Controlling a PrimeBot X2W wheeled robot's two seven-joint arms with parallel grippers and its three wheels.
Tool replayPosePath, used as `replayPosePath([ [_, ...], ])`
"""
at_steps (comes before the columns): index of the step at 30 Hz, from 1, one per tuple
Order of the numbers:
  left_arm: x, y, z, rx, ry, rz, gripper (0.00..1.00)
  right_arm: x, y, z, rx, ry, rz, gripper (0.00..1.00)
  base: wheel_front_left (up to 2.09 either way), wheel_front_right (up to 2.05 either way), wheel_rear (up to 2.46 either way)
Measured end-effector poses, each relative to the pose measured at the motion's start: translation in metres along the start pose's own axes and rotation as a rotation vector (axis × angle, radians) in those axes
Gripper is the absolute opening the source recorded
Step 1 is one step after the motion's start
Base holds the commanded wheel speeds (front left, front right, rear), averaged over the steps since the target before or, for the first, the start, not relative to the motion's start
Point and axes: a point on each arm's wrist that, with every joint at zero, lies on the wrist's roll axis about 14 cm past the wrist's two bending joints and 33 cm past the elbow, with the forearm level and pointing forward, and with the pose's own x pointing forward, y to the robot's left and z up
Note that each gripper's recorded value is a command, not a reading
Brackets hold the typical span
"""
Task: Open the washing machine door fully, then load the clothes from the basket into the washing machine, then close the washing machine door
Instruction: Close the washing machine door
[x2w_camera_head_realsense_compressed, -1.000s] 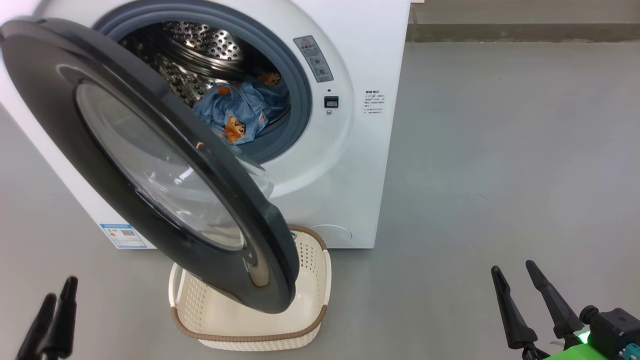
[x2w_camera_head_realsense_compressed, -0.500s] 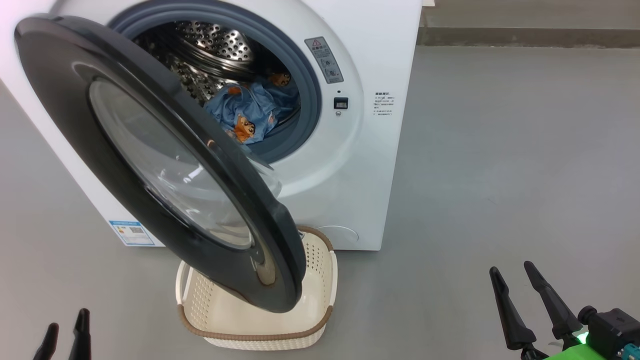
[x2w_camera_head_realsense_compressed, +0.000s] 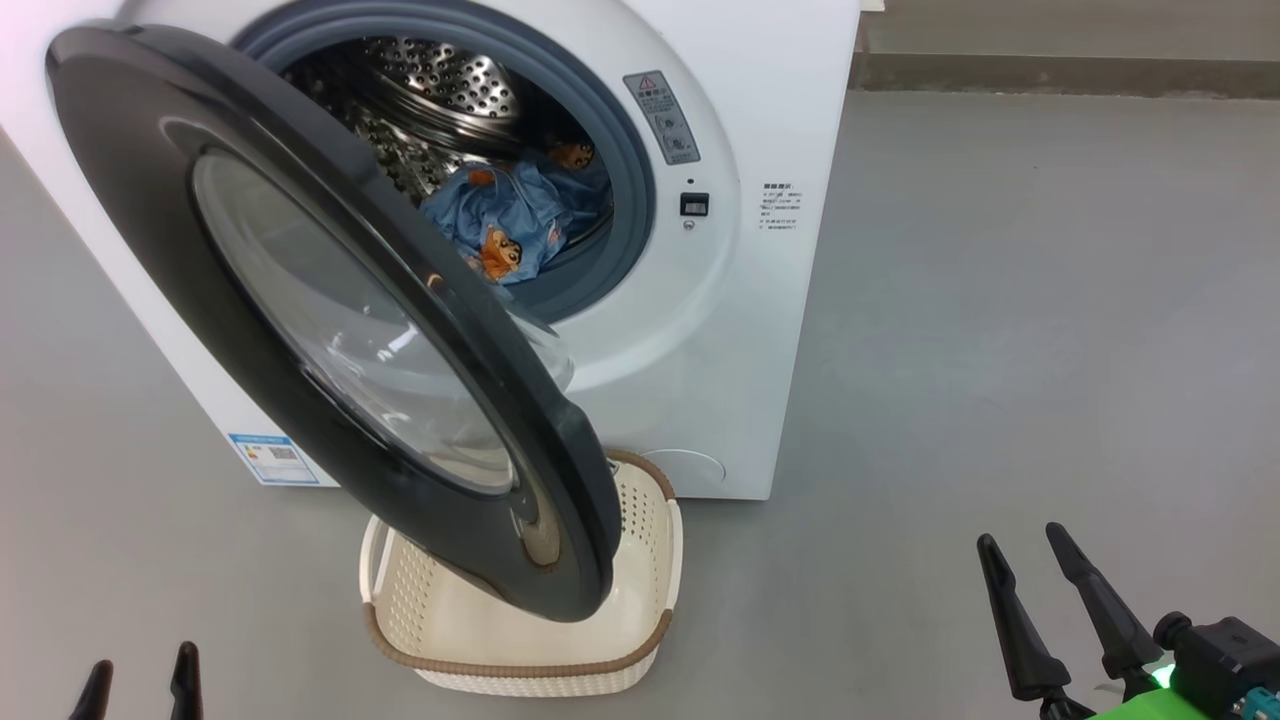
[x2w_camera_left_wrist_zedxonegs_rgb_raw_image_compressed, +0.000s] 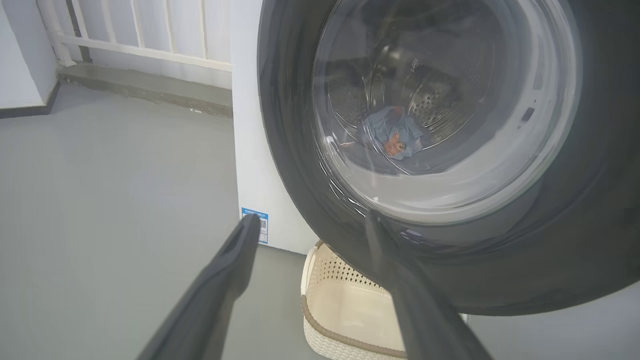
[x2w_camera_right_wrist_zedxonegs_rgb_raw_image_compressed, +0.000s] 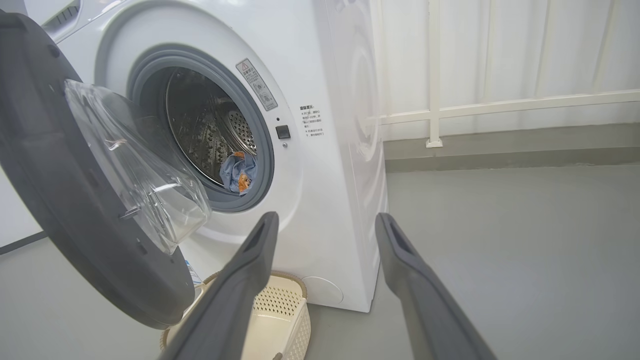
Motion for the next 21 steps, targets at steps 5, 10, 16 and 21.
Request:
replayPosePath([
  [5,-0.001,0.004,0.003,0.112,-0.013,0.017,1.00,0.001,0.000,-0.001,0.001,0.003,0.002,1.00,0.00,0.00,0.00],
  [10,-0.007,-0.003,-0.008,0.176,0.014,0.012,1.00,0.000,0.001,-0.001,0.001,0.002,0.002,1.00,0.00,0.00,0.00],
  [16,-0.010,-0.002,-0.010,0.170,0.015,0.020,1.00,0.001,0.002,0.000,-0.001,-0.001,0.007,1.00,0.00,0.00,0.00],
  [21,-0.013,-0.001,-0.009,0.165,0.008,0.028,1.00,0.002,0.005,0.000,-0.001,0.000,0.017,1.00,0.00,0.00,0.00],
])
